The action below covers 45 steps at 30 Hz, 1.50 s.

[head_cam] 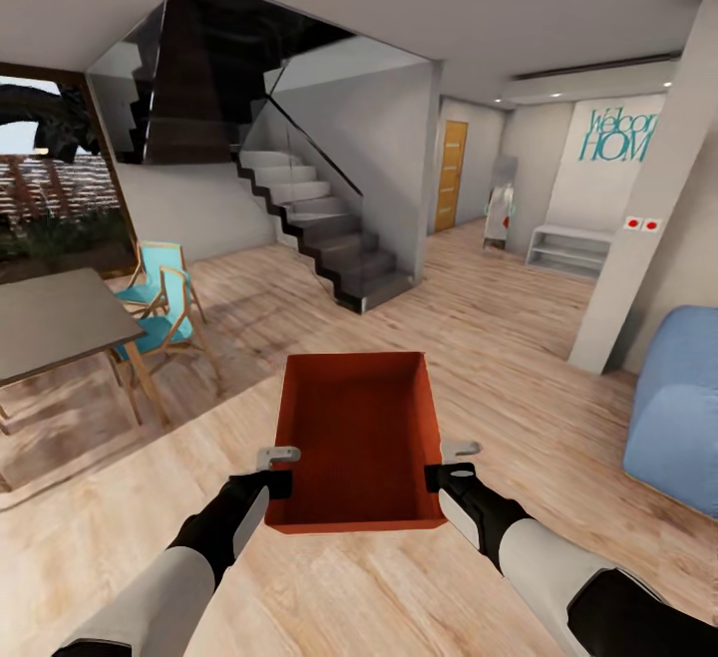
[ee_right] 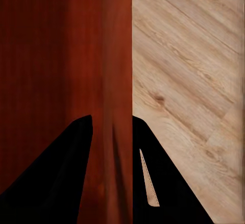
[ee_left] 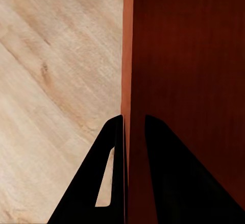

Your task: Move the two storage containers from the living room to the garage. In the garage, place one container on the floor and stack the other container on top of it (either order is fine).

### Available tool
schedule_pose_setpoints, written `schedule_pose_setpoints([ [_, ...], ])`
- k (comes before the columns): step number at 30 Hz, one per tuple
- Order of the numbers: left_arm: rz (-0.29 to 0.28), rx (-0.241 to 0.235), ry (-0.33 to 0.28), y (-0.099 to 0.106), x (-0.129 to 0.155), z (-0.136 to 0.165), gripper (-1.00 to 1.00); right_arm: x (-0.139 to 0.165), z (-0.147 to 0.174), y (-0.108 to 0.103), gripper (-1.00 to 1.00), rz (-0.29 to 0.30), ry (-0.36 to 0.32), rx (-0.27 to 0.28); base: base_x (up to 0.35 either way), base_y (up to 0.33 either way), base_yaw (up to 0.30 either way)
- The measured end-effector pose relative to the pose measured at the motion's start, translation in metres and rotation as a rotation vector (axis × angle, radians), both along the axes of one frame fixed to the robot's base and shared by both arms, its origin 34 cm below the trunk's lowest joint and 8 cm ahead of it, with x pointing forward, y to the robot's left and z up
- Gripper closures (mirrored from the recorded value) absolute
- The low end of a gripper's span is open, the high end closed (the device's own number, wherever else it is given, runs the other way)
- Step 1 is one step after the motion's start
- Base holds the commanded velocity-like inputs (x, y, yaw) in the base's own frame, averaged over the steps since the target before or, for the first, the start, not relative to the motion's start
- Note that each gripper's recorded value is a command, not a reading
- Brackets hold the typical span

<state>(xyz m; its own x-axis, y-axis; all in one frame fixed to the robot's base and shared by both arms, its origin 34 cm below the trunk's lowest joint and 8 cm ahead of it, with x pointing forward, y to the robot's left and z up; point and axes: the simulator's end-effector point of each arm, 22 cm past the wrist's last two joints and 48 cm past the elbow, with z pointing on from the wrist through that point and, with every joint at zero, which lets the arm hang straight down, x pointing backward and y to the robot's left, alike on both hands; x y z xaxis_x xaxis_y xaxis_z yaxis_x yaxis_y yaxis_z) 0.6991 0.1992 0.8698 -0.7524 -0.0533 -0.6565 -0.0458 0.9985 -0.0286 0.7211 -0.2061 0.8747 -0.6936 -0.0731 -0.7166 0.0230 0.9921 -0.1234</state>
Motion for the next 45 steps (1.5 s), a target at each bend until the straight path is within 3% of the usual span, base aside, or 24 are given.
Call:
schedule_pose_setpoints([
  [45, 0.001, 0.000, 0.000, 0.0002, 0.0001, 0.0001, 1.00, 0.0002, 0.0002, 0.0002, 1.00, 0.001, -0.001, 0.000, 0.323, 0.000, -0.233],
])
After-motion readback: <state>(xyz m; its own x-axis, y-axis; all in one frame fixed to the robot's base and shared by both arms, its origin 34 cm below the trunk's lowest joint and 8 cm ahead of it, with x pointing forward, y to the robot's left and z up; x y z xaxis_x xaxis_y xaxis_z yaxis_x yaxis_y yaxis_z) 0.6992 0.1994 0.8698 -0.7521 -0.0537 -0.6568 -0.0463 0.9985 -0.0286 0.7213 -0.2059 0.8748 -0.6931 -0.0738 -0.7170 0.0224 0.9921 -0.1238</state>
